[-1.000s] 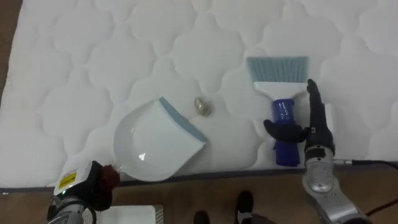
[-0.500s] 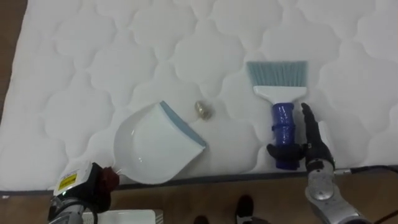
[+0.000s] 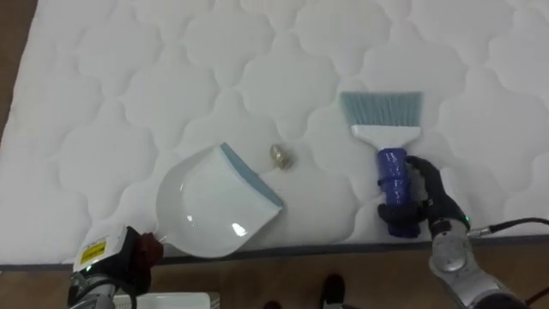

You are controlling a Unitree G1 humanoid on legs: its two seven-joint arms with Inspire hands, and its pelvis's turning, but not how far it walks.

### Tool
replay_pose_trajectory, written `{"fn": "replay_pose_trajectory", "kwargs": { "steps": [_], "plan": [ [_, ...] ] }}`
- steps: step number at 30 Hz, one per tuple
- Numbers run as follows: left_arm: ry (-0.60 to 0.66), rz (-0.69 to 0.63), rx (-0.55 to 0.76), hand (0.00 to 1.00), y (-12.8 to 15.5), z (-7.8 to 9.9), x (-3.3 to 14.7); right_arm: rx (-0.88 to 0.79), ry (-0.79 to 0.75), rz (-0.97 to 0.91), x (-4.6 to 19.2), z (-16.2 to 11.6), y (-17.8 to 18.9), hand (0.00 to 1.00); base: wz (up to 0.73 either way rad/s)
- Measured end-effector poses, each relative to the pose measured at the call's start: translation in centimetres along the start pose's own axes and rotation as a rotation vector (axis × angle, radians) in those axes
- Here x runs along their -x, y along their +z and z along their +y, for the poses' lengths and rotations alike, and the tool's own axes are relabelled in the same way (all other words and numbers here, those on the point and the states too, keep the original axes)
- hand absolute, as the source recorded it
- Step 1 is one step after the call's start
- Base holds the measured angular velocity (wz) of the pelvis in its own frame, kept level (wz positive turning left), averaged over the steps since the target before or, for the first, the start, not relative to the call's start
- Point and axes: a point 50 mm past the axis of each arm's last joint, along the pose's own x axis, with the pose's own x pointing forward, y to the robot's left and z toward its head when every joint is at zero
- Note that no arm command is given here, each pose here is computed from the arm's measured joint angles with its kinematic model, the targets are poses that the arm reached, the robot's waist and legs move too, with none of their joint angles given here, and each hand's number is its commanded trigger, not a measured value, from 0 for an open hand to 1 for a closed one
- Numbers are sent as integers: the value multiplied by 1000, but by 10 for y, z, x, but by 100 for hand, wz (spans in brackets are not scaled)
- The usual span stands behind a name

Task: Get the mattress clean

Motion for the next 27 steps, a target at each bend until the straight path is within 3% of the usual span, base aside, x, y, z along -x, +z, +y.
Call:
{"fn": "replay_pose_trajectory", "kwargs": {
  "steps": [10, 27],
  "plan": [
    [-1, 6, 3, 100, 0, 1, -1, 36, -3, 95, 3, -1, -17, 100, 0],
    [20, -13, -9, 100, 4, 5, -3, -135, -23, 239, 7, -4, -36, 100, 3]
  ]
}}
